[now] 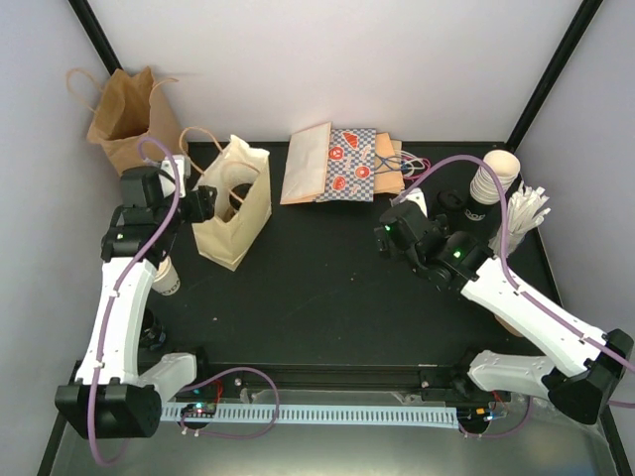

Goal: Pack the takeout coffee

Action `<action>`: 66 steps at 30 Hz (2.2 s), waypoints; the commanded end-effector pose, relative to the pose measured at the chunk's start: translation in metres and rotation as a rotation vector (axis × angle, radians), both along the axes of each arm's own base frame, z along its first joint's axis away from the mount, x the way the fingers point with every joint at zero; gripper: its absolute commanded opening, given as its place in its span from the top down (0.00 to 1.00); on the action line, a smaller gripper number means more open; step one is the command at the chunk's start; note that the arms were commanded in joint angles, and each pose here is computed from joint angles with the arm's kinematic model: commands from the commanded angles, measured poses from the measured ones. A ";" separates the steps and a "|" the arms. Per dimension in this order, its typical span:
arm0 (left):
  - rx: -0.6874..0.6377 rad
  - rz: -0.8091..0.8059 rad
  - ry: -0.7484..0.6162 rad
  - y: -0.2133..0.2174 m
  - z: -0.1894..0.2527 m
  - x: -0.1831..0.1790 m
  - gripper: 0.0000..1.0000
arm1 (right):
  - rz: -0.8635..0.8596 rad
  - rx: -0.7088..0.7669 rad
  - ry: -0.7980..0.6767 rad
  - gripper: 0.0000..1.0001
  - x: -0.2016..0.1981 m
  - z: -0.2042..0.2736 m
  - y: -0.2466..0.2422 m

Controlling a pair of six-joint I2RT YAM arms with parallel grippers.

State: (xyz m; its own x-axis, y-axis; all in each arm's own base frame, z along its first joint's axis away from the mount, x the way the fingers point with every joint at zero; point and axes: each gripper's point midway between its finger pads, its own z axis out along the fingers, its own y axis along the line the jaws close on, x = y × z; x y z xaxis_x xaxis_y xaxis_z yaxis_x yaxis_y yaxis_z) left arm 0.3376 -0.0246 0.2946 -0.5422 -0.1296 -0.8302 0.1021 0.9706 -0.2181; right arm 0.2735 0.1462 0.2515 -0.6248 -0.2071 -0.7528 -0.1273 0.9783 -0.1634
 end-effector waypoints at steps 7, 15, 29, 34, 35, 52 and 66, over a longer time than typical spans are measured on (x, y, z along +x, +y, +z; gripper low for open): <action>0.051 0.099 -0.150 0.017 0.071 -0.044 0.05 | 0.042 0.056 0.155 0.00 -0.006 -0.018 0.017; -0.228 -0.121 -0.038 -0.048 0.035 -0.101 0.03 | 0.096 0.116 0.169 0.00 -0.007 -0.025 0.031; -0.337 -0.463 0.226 -0.135 -0.063 -0.173 0.03 | 0.065 0.122 0.178 0.00 0.006 -0.030 0.012; -0.334 -0.556 0.204 -0.153 -0.055 -0.167 0.01 | -0.064 0.140 0.203 0.00 0.032 -0.007 -0.027; -0.335 -0.572 0.191 -0.157 -0.053 -0.164 0.01 | -0.101 0.153 0.215 0.00 0.036 -0.003 -0.035; -0.171 -0.461 -0.051 -0.133 -0.013 -0.133 0.01 | -0.441 0.271 0.165 0.08 0.113 0.073 -0.146; -0.078 -0.563 -0.021 -0.143 -0.053 -0.131 0.01 | -0.579 0.136 0.232 0.47 0.174 0.036 -0.196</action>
State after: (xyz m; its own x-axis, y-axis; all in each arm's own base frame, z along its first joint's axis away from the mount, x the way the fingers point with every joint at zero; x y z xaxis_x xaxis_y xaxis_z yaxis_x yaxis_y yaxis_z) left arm 0.2051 -0.1608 0.2347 -0.5754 0.0952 -0.8123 0.5537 0.7763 -0.3013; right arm 0.4412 -0.0399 0.2897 -0.7526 0.3124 -0.5797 0.3978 0.9172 -0.0222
